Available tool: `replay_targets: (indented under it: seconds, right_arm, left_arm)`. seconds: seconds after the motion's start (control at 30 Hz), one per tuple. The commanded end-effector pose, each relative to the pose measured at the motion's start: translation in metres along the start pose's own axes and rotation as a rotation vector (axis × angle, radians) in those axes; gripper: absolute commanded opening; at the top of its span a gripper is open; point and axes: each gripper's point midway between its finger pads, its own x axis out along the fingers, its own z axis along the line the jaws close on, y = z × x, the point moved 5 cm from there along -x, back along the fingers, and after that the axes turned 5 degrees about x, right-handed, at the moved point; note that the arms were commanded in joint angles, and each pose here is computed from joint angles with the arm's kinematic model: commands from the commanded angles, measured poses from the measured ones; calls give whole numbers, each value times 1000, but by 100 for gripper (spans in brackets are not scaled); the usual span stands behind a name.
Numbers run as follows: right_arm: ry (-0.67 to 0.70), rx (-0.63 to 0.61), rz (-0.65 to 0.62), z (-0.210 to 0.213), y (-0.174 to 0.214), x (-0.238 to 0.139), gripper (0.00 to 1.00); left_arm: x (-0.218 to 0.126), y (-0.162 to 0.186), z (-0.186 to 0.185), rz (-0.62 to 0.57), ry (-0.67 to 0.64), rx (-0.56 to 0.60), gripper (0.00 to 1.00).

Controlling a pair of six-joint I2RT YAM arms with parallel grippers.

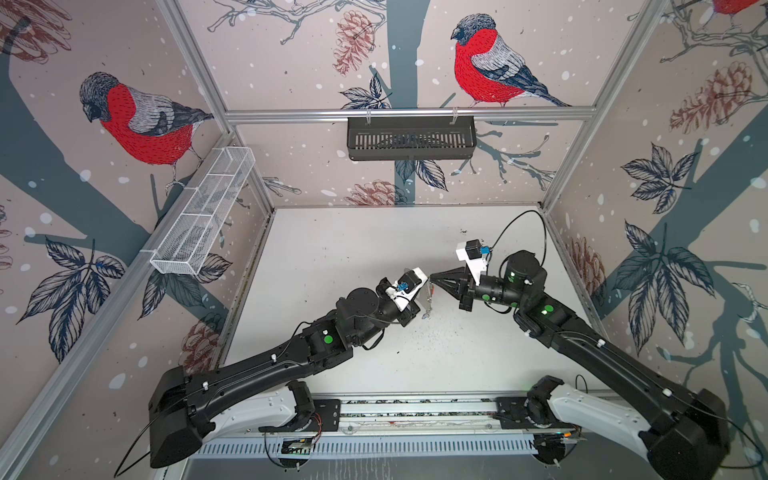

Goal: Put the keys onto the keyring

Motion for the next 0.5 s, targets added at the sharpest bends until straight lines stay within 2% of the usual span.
replay_targets:
  seconds: [0.0,0.47]
  right_arm:
    - [13,33,17,-2,6,0,0]
    - [-31,85,-22,3,9,-4,0]
  left_arm:
    - [-9,-49,10,-275,-29,-3,0]
    - [-14,-44,9,-414,3,30,0]
